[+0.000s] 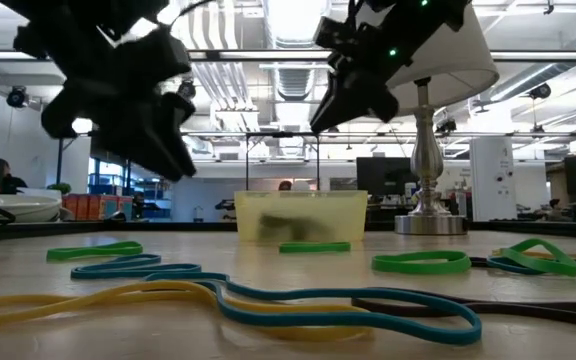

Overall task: Pick and place rubber bands into bin
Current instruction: Put the green rubber band into the yellow bin

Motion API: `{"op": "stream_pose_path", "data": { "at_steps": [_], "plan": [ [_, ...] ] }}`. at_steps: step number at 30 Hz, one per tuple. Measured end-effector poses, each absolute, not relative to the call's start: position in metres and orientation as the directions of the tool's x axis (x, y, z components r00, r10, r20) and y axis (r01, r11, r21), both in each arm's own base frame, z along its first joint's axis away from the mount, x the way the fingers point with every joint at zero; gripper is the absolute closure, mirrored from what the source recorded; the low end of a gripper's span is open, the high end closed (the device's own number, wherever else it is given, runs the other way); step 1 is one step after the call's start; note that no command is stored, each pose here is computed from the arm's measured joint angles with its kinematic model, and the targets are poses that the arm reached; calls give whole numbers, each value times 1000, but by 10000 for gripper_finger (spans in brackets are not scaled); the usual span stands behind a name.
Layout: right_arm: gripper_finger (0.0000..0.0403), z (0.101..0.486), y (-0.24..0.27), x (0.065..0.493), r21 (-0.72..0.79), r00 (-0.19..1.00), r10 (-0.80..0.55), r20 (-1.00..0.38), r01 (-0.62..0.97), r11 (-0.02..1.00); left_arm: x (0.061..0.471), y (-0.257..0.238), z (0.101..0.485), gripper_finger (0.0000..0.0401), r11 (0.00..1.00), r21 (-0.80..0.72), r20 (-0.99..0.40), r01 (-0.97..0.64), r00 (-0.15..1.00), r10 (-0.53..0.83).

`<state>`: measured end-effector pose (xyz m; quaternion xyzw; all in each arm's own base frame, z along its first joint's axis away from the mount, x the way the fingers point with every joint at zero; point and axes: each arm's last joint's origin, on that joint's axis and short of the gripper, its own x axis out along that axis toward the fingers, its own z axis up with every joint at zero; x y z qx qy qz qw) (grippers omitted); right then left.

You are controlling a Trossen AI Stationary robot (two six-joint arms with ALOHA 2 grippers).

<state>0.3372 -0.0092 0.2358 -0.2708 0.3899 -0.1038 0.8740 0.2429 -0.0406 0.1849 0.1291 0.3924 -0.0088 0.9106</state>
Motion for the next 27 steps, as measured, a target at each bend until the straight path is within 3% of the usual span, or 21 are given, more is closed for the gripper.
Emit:
{"op": "stream_pose_path", "data": {
  "at_steps": [13,21,27],
  "plan": [
    [331,224,56,319,-456,611,-275,-742,-158,876,243,-43,169,269,990,110,-822,92,568,38],
    [337,215,83,297,-387,493,-261,-830,-174,905,241,-44,166,269,993,61,-837,97,547,-2],
    [344,213,93,290,-368,471,-253,-845,-170,914,239,-45,159,269,993,48,-855,105,519,-14]
  ]
}}
